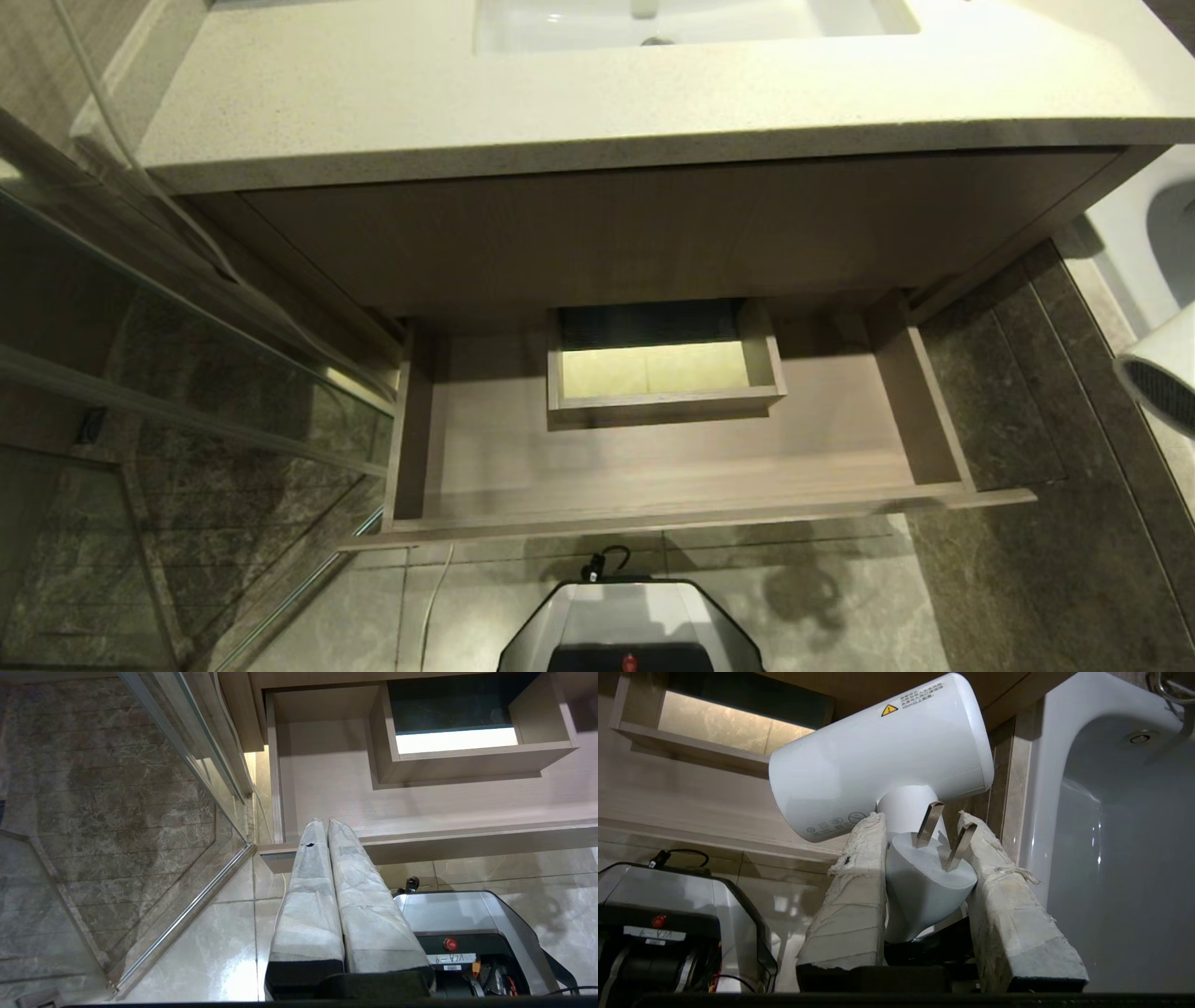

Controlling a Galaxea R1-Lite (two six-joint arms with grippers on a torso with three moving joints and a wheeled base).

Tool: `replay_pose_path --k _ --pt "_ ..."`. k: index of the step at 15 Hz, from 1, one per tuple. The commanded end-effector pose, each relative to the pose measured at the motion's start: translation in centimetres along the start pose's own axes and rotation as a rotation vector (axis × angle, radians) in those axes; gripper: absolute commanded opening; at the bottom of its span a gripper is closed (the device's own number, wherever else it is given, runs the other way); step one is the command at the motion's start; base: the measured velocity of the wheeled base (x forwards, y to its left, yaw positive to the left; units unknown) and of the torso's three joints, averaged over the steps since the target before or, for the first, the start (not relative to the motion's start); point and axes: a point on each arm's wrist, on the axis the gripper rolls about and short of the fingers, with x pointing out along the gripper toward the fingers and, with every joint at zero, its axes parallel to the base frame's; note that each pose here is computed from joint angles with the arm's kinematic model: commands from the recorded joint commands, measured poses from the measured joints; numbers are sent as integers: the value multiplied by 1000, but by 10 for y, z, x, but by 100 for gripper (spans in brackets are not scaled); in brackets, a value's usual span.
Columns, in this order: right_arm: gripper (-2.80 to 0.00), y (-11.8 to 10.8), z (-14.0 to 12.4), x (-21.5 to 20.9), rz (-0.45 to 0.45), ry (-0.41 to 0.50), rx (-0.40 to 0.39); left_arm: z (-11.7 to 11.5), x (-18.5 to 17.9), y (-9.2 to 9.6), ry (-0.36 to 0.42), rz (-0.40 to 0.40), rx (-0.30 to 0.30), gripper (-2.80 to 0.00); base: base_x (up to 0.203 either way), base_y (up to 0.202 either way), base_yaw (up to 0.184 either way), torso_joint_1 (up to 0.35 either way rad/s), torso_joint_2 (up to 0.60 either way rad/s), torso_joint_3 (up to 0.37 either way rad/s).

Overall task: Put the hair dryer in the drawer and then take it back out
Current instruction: Put it into the drawer

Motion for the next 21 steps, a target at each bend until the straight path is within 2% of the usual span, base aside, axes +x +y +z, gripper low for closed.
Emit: replay_pose_path --k 1,8,21 --pt "-280 0 -1 2 0 -7 2 0 0 0 1 0 0 -280 0 0 0 -182 340 153" --pt "-280 1 -3 3 6 -7 7 0 0 0 0 0 0 -280 0 0 0 -207 378 167" --pt "-280 2 -6 4 1 -31 4 0 0 0 1 0 0 -280 0 0 0 -310 524 203"
